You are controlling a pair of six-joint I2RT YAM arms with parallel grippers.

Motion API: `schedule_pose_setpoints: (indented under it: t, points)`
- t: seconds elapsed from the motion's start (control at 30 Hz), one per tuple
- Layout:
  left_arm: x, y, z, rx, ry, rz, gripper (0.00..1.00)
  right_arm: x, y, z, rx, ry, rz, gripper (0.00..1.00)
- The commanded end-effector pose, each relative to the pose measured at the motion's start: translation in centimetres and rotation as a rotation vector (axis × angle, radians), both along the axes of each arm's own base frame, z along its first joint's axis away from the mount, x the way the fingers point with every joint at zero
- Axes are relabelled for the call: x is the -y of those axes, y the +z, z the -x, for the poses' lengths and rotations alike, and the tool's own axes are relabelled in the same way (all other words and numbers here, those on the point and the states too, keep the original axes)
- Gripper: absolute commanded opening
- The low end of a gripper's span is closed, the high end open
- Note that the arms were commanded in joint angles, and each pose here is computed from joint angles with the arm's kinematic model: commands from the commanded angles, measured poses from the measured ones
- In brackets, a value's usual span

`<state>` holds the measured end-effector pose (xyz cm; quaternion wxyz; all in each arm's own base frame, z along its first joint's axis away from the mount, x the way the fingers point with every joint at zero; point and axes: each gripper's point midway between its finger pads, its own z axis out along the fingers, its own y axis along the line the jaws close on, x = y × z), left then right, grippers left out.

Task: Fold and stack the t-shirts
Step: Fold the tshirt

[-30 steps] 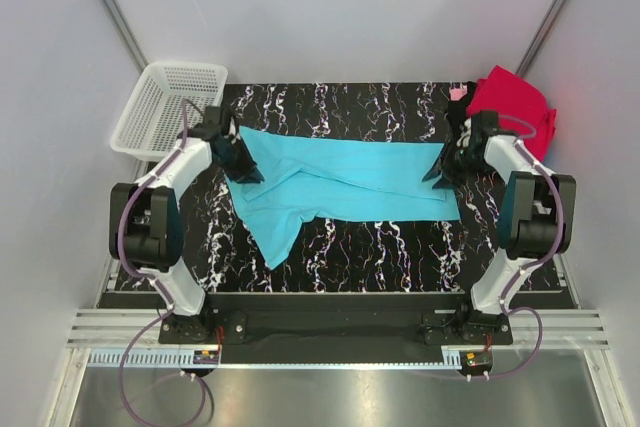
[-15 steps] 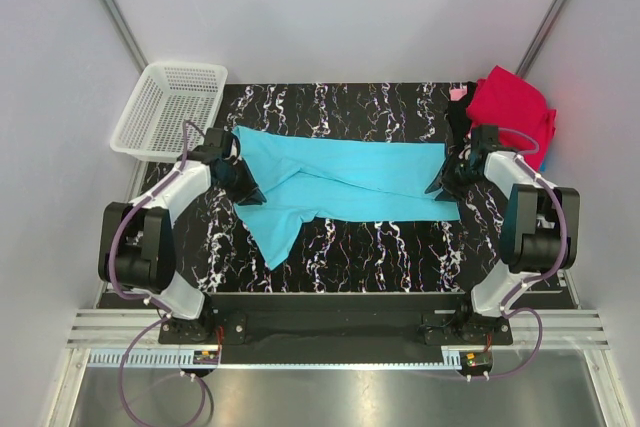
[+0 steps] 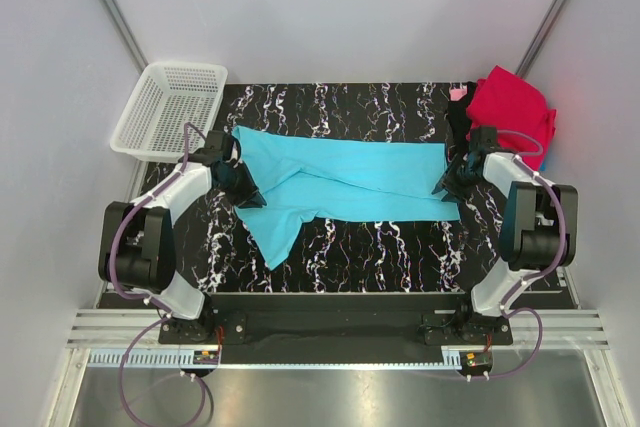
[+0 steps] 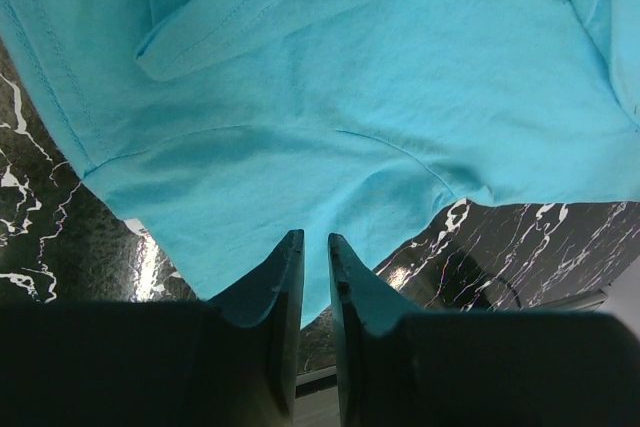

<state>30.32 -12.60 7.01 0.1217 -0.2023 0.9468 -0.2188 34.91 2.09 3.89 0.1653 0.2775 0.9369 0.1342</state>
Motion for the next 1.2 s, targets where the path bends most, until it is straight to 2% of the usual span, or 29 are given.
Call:
schedule_pose_setpoints:
  t: [0.0, 0.43, 0.67, 0.83, 1.03, 1.17]
  points:
    - [-0.1, 0.2, -1.0, 0.036, -0.008, -0.005, 0.2, 0.4, -0.5, -0.9, 0.008, -0.033, 0.027, 0.42]
    - [-0.3, -0.7, -1.1, 0.01, -0.003, -0.018, 0.2, 0.8, -1.1, -1.7, -0.005, -0.045, 0.041, 0.4]
    - [0.2, -4.7, 1.3, -0.084, -0.021, -0.117, 0.17, 0.5, -1.0, -0.7, 0.002, -0.021, 0.033, 0.4]
    - [0.5, -6.4, 1.3, -0.104, -0.015, -0.141, 0.16, -0.2, -2.0, 0.4, -0.027, 0.014, 0.014, 0.4]
    - [-1.3, -7.8, 2.0, -0.143, 0.024, -0.279, 0.16, -0.5, -3.6, 2.2, -0.099, 0.023, 0.021, 0.45]
    - [-4.0, -6.7, 4.0, -0.181, 0.091, -0.459, 0.16, -0.1, -4.0, 3.3, -0.134, 0.006, 0.051, 0.46]
